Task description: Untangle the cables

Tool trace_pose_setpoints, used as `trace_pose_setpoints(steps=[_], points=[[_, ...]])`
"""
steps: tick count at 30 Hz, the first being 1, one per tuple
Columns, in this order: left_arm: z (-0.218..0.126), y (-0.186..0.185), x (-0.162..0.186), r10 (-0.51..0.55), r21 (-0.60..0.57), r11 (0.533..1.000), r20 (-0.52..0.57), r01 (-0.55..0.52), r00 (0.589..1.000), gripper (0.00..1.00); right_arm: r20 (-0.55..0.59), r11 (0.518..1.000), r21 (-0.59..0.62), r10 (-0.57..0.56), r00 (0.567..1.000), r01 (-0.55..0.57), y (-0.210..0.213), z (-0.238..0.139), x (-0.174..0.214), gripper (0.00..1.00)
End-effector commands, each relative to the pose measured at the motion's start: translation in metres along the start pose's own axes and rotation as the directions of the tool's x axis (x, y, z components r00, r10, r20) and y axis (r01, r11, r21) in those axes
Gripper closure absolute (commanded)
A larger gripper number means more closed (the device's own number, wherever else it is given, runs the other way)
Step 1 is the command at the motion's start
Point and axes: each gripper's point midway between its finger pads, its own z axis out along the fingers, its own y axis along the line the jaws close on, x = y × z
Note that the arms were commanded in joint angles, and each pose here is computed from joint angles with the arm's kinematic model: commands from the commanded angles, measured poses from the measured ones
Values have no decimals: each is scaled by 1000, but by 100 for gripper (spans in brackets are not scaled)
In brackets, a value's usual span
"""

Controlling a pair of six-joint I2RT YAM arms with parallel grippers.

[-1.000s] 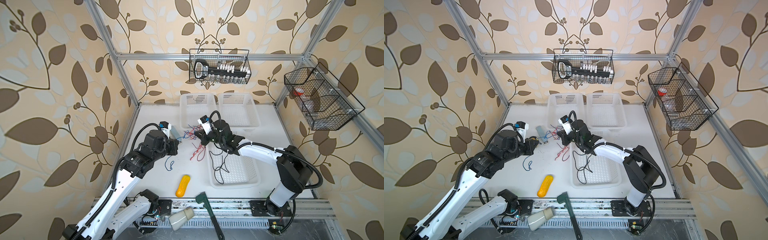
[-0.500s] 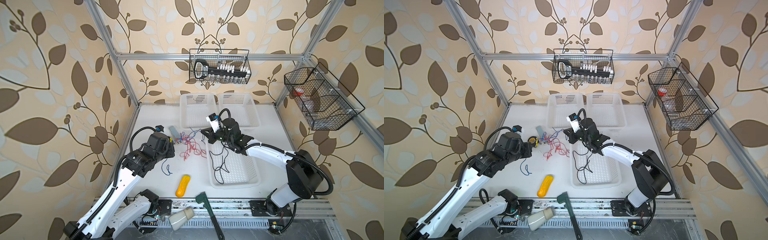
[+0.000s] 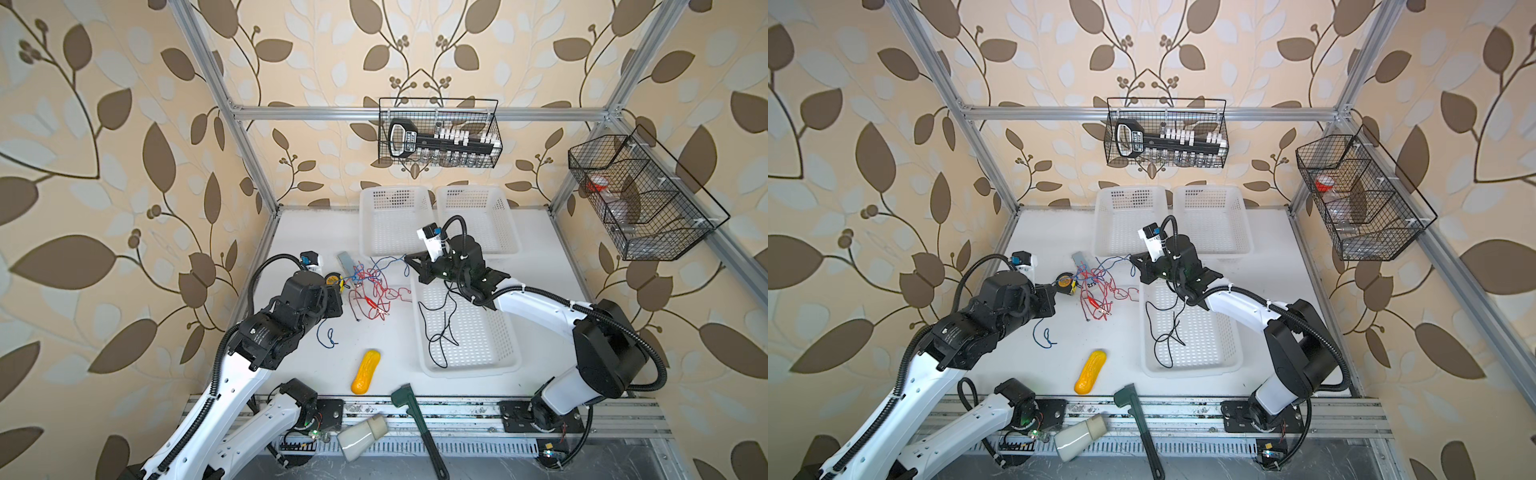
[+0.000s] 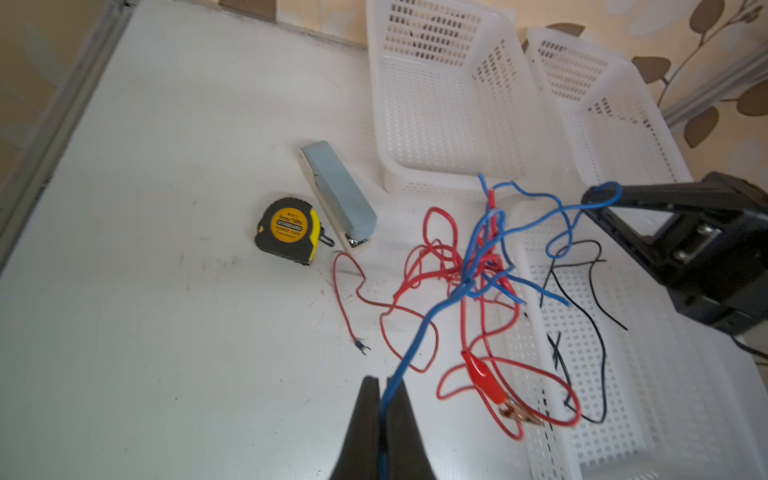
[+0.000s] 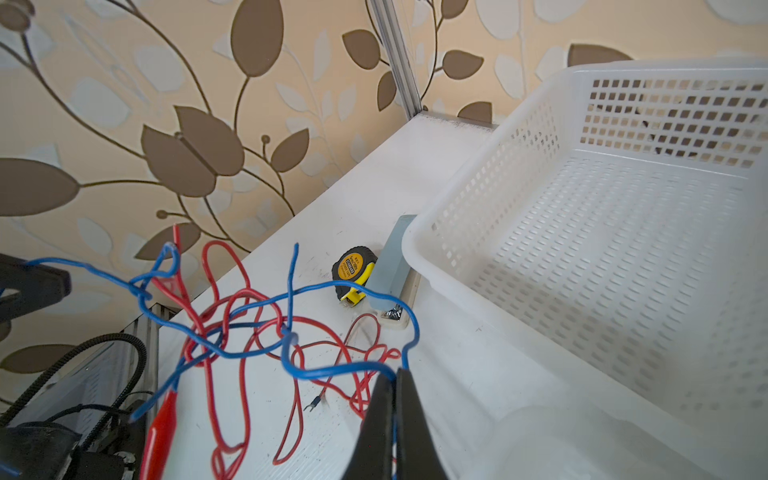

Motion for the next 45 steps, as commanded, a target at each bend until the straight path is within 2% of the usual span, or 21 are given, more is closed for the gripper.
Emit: trace_pose_setpoints(steps=[1, 6, 12, 14, 18, 23, 28, 32, 36, 40, 45], points=[[6, -25, 2, 71, 130, 989, -26, -67, 997, 100, 16, 998, 40, -56, 998, 55, -2, 4, -15, 100], [15, -37, 14, 122, 195, 975, -91, -102, 988, 100, 0, 992, -28, -119, 993, 119, 21, 17, -22, 100], [25, -47, 19, 138, 241, 964, -109, -109, 984, 100, -6, 977, -111, -184, 983, 182, 56, 26, -27, 100], [27, -47, 19, 140, 240, 964, -111, -110, 984, 100, 9, 979, -95, -182, 983, 182, 57, 29, -38, 100], [22, -44, 16, 152, 227, 965, -93, -127, 984, 100, -4, 992, 40, -121, 993, 121, 24, 33, -38, 100], [7, -27, 0, 144, 140, 980, -4, -142, 990, 100, -32, 998, 60, 15, 999, -13, -17, 32, -23, 100], [-22, -27, -29, 113, 138, 981, 152, -134, 982, 100, -97, 999, 43, 27, 995, -23, -23, 34, 8, 100], [-44, -26, -57, 61, 129, 986, 287, -102, 956, 100, -107, 999, -2, 35, 994, -35, -15, 31, 26, 100], [-51, -25, -86, 27, 93, 993, 382, -67, 924, 100, -114, 999, -26, 19, 993, -22, -2, 24, 38, 100], [-36, -35, -115, 37, 57, 996, 415, -66, 909, 100, -111, 1000, -17, 13, 994, -15, 6, 16, 46, 100], [23, -56, -143, 99, 3, 994, 347, -106, 933, 100, -60, 999, -24, 46, 997, -47, 18, 2, 51, 100]])
